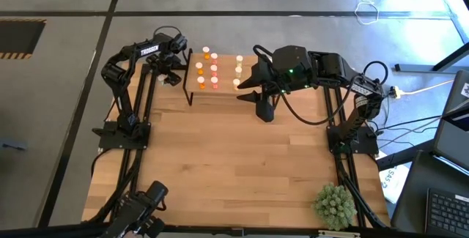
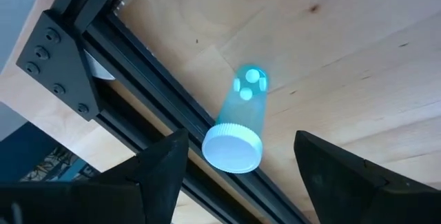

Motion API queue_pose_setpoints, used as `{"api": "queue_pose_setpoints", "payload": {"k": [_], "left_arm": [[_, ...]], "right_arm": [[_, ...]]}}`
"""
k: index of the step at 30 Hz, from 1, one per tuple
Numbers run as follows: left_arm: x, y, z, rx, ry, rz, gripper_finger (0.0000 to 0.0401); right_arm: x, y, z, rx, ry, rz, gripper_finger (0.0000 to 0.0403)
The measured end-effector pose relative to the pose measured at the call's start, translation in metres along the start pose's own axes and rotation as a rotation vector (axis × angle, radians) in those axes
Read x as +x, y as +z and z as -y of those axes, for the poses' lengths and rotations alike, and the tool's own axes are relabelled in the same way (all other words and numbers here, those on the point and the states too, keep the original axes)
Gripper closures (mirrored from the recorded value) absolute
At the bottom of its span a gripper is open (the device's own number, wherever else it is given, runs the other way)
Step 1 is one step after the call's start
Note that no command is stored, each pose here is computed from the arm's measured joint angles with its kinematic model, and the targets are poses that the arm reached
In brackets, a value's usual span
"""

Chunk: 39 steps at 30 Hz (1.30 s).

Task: Pick and place medicine bottles onto shelf by color
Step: Put the blue pill bottle on the shelf aligned with the other blue pill bottles

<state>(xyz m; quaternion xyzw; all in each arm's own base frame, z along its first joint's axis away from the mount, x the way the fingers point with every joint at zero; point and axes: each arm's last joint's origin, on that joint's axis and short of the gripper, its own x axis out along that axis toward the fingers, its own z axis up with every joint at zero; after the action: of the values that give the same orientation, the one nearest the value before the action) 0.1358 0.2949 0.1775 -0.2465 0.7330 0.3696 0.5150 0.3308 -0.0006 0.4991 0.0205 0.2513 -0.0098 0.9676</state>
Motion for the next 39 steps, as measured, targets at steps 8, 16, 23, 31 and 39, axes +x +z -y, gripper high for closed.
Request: {"api": "queue_pose_setpoints", "payload": {"k": [8, 16, 23, 31, 39], "left_arm": [[0.000, 0.001, 0.000, 0.003, 0.005, 0.009, 0.0206], [0.000, 0.001, 0.000, 0.014, 0.005, 0.009, 0.0261], [0.000, 0.000, 0.000, 0.017, 0.004, 0.002, 0.0287], [-0.004, -0.001, -0.001, 0.023, -0.004, -0.012, 0.0287], [-0.027, -0.002, -0.009, 0.014, 0.001, -0.045, 0.0287]], "right_arm": [[0.000, 0.000, 0.000, 0.000, 0.000, 0.000, 0.0245], [0.000, 0.000, 0.000, 0.000, 0.000, 0.000, 0.0245], [0.000, 0.000, 0.000, -0.004, 0.000, 0.000, 0.0245], [0.000, 0.000, 0.000, -0.004, -0.001, 0.000, 0.0245], [0.000, 0.000, 0.000, -0.004, -0.001, 0.000, 0.0245]]}}
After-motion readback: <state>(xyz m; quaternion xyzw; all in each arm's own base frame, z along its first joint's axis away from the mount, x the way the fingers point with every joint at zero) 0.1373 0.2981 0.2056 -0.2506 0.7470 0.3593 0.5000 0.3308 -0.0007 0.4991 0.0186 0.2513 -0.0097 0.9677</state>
